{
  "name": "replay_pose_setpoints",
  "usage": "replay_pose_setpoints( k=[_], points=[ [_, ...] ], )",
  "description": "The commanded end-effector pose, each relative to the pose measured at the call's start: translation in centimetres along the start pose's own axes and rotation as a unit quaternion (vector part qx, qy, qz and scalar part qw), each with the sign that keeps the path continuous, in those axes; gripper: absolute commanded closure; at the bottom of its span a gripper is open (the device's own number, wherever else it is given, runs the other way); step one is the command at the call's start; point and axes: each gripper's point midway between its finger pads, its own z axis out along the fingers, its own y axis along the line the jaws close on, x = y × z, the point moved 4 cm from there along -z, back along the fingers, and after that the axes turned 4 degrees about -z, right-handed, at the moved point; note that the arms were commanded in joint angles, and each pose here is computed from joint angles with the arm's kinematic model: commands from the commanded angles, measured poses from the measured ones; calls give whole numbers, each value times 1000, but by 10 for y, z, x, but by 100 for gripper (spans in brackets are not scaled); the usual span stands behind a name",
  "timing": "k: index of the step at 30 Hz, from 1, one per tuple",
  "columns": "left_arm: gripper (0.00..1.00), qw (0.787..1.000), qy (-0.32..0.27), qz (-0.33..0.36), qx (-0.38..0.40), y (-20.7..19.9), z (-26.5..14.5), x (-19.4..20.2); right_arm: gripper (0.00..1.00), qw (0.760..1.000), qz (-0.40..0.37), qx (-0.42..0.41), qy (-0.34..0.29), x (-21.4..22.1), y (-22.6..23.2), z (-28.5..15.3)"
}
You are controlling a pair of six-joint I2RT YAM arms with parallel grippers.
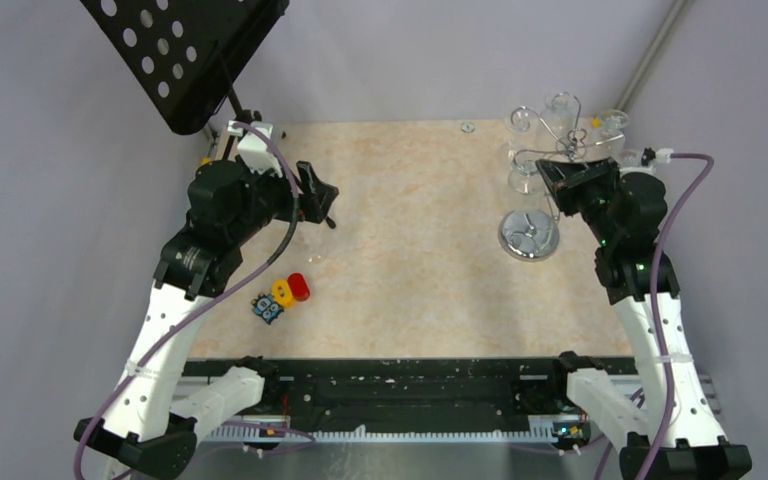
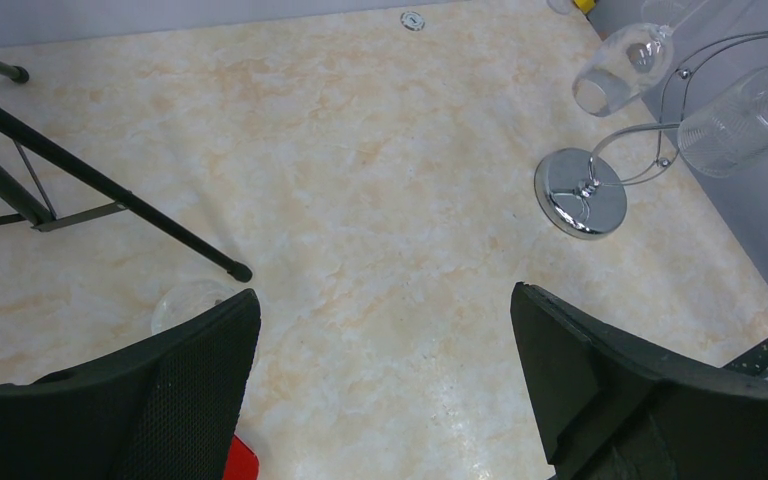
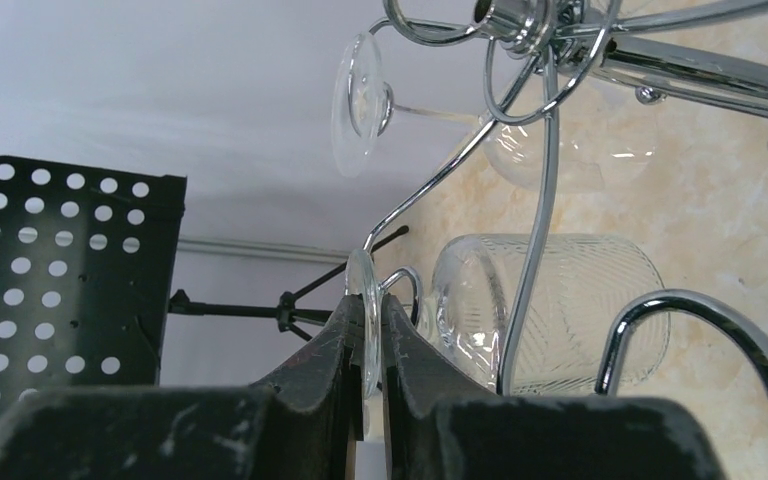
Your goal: Take the wine glass off the wine glass rack
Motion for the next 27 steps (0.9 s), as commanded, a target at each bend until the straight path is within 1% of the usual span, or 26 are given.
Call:
replay_pose_setpoints(
  k=[1, 9, 12, 22, 27],
  points=[
    [1, 1000, -25, 0, 13, -5, -2, -11, 100, 999, 18, -44, -27, -11, 19, -8],
    [1, 1000, -28, 0, 14, -5, -2, -12, 100, 994, 43, -84, -55, -21, 41, -35],
    [1, 1000, -26, -1, 15, -5, -1, -11, 100, 993, 36, -102, -56, -22, 48, -38],
    [1, 1000, -25, 0, 12, -5, -6, -10, 100, 992, 55, -114, -17, -8, 38, -17],
    [1, 1000, -25, 2, 9, -3, -6, -10, 100, 992, 47, -119, -20, -7, 35, -10]
  ],
)
